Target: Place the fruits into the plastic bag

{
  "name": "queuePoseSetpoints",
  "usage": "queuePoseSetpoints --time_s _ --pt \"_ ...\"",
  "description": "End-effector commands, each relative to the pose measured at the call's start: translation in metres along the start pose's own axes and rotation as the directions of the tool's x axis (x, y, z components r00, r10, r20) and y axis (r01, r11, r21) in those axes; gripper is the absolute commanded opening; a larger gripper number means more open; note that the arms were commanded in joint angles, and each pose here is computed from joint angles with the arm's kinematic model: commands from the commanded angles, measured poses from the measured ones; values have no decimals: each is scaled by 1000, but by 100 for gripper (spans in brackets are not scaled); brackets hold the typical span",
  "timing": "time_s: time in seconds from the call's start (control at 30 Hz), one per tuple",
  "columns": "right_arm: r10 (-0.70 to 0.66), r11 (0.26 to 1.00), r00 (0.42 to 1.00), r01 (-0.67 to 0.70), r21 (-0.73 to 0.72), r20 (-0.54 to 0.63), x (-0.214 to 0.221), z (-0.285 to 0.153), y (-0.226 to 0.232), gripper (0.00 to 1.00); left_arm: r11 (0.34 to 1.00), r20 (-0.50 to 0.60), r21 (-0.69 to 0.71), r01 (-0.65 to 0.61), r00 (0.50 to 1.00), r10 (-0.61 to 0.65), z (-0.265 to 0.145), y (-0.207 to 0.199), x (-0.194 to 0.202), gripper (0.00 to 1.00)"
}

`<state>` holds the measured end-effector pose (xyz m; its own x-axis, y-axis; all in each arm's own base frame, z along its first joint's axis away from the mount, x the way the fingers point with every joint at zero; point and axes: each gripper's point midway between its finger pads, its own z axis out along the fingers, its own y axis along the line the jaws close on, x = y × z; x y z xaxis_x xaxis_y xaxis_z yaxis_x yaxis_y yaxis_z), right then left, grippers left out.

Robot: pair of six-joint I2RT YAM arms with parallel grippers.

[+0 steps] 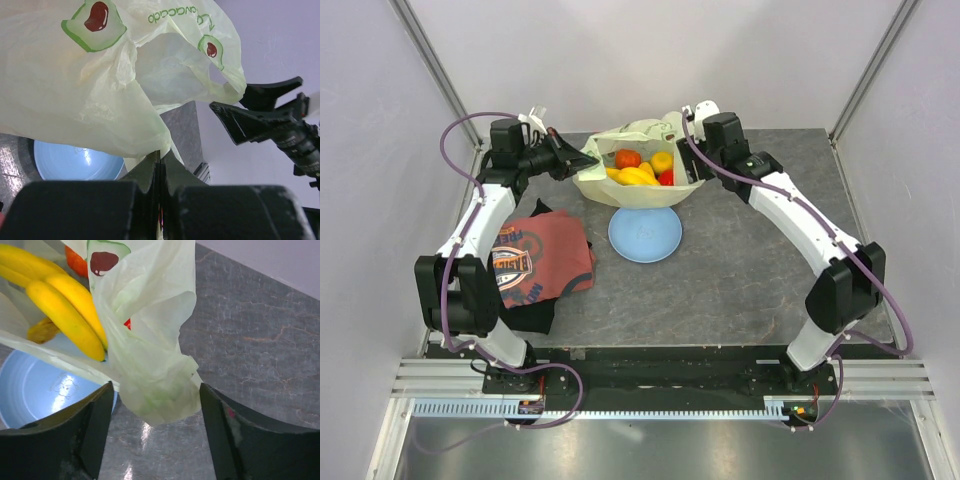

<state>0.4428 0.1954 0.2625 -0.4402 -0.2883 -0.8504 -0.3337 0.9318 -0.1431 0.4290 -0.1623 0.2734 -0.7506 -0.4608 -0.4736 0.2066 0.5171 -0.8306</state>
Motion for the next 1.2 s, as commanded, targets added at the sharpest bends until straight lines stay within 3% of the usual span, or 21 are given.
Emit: queuePoseSetpoints --time_s 0.0,0.07,0.1,0.17,0.33,0.43,0.73,0.9,0.97,1.07,1.1,1.17 --pt "10 1000 1000 -10 6 6 -5 14 -15 60 999 9 36 -29 1000 28 -2 -14 -10 2" --pt "14 1000 999 -14 10 46 -22 15 -20 40 999 13 40 -26 1000 26 -1 -16 -13 2" --pt "14 1000 998 -15 15 65 -31 14 -22 18 999 14 41 -26 1000 25 0 -16 -14 2" --pt "21 999 990 -26 38 142 -65 2 -30 0 998 35 59 -34 999 32 -2 -28 -27 2" --pt "31 992 937 -71 102 347 -148 -41 -53 0 988 126 147 -53 991 34 -8 -67 -77 2" --pt "14 988 927 -71 140 375 -162 -39 -61 0 984 146 174 -42 989 16 -7 -75 -95 2" --pt "-5 987 970 -34 157 242 -116 30 -58 0 983 44 184 16 999 -25 36 -28 -95 2" --pt "18 983 980 -53 176 196 -97 49 -59 0 980 28 198 -6 1000 0 44 -22 -95 2" --pt "28 980 980 -65 187 195 -96 48 -62 11 977 36 211 -29 999 22 41 -27 -98 2" --pt "41 979 978 -80 188 204 -98 44 -65 29 972 59 223 -78 996 67 38 -36 -104 13" --pt "44 978 976 -86 191 212 -101 40 -68 35 969 65 228 -100 994 87 36 -40 -104 26" --pt "51 979 974 -93 183 220 -103 37 -68 53 963 83 234 -132 990 115 32 -48 -107 42"
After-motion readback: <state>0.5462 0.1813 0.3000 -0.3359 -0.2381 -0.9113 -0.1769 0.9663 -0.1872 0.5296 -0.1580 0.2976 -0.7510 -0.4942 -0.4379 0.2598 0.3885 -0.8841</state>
